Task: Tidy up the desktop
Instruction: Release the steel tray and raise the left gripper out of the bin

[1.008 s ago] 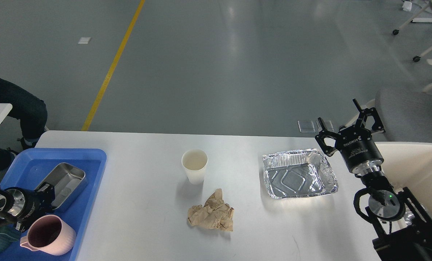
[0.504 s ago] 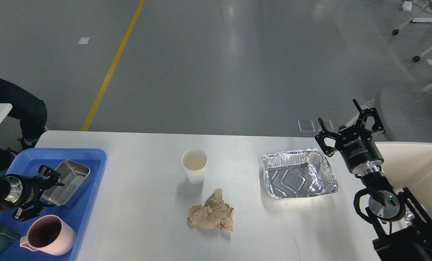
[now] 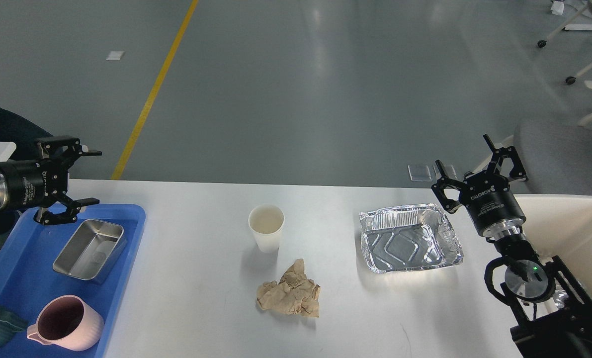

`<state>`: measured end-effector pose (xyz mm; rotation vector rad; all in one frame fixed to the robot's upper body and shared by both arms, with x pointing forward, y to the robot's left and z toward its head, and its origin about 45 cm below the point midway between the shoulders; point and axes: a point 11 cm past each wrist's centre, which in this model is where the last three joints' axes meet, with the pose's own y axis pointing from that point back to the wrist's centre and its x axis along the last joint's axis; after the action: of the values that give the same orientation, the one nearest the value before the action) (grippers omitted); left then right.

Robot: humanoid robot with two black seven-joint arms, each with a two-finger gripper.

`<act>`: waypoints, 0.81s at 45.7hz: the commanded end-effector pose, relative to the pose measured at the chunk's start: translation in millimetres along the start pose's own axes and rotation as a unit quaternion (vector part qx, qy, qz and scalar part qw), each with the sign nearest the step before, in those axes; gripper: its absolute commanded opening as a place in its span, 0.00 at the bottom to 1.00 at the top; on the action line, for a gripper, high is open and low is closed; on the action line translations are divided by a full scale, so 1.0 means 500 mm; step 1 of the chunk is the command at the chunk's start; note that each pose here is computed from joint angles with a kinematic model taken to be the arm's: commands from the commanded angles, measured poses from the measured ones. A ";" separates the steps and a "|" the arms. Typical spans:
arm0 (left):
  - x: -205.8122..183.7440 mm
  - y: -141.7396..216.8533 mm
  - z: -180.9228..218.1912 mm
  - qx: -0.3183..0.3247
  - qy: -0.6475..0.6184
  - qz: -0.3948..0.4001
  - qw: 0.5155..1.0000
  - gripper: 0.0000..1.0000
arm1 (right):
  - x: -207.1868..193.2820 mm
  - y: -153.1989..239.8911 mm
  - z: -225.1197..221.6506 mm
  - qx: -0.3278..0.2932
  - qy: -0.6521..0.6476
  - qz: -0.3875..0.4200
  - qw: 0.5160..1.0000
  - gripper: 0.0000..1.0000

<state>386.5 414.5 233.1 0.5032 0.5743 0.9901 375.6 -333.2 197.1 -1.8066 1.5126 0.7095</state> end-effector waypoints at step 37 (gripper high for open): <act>-0.248 -0.255 0.114 -0.278 0.451 -0.204 0.823 1.00 | 0.002 0.011 0.026 -0.018 -0.002 -0.001 1.000 1.00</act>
<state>449.7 241.5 239.9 -0.6174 1.0570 0.8336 370.9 -324.4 187.3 -1.8375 1.5082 0.7443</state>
